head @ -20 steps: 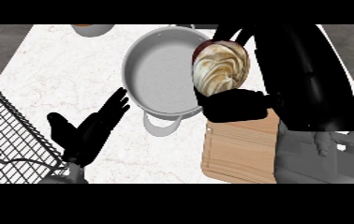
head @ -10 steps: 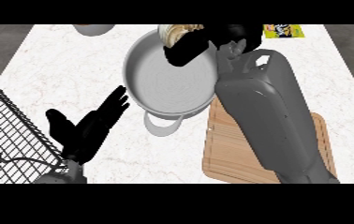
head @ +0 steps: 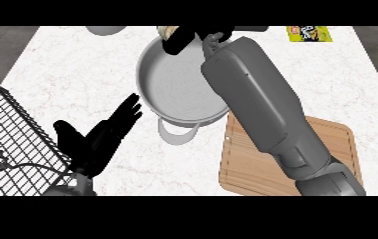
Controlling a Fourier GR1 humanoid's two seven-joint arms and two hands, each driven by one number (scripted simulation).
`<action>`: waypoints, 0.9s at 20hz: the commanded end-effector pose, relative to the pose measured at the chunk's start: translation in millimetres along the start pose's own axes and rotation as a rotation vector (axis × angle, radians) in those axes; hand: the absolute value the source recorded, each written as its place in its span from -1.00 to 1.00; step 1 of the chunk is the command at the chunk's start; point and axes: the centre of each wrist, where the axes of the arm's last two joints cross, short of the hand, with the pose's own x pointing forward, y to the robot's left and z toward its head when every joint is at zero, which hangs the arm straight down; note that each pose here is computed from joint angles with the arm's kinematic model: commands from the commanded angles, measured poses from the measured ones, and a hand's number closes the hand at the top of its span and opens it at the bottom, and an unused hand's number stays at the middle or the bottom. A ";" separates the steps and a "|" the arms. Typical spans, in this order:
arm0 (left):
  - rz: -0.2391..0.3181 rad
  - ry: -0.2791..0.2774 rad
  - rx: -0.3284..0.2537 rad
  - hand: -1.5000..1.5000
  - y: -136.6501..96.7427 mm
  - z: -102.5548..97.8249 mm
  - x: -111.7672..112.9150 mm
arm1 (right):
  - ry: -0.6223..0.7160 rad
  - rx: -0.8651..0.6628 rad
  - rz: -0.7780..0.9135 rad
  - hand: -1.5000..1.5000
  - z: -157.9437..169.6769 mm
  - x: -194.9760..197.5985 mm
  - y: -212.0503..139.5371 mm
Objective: Pick the cupcake from the cutting board and place it in the pot
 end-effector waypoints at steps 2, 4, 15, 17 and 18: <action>-0.016 0.001 -0.035 0.00 -0.6 -4.3 -0.5 | 0.014 -0.014 -0.068 1.00 -14.7 4.2 19.3; -0.023 -0.011 -0.047 0.00 -11.7 -5.7 5.5 | 0.022 0.002 -0.072 1.00 -20.4 -9.5 29.0; -0.011 -0.015 -0.084 0.00 -24.2 -25.1 6.3 | 0.147 0.017 -0.450 -1.00 -19.8 -54.0 50.7; -0.012 -0.002 -0.090 0.00 -22.8 -15.1 -6.0 | 0.116 -0.012 -0.486 -1.00 -21.9 -53.1 49.8; -0.040 -0.005 -0.092 0.00 -17.2 -21.1 10.9 | 0.122 -0.025 -0.502 -1.00 -23.3 -53.3 49.8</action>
